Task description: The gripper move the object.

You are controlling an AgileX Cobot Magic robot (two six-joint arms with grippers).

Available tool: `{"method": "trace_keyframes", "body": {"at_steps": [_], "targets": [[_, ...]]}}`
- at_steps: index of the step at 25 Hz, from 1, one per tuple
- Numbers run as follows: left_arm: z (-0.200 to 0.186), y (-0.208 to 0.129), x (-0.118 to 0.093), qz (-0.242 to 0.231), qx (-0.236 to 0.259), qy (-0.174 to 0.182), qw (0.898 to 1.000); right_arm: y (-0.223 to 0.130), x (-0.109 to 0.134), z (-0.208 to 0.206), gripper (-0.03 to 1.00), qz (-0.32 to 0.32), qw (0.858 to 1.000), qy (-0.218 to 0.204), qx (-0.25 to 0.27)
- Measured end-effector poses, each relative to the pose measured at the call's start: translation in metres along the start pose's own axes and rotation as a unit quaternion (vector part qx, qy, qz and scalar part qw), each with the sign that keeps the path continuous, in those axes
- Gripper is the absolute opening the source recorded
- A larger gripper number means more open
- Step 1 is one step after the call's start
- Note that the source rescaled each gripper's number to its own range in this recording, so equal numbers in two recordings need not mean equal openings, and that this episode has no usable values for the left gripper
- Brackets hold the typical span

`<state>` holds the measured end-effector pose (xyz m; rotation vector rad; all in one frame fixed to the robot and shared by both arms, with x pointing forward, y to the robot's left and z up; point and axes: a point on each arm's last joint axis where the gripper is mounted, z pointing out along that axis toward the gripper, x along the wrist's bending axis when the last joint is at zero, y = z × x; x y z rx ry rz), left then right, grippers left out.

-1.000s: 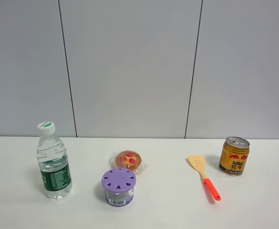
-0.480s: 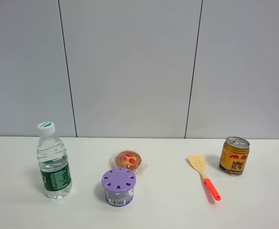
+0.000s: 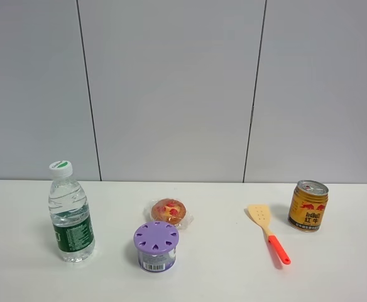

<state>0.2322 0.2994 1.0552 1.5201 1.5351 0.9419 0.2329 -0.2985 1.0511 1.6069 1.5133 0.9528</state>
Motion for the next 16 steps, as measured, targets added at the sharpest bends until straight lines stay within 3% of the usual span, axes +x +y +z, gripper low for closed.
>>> {"method": "trace_keyframes", "body": {"at_steps": [16], "targets": [[0.0000,0.0000,0.0000,0.000,0.000,0.000,1.000,0.0000,0.0000,0.0000,0.60,0.000,1.000,0.000,0.000]]}}
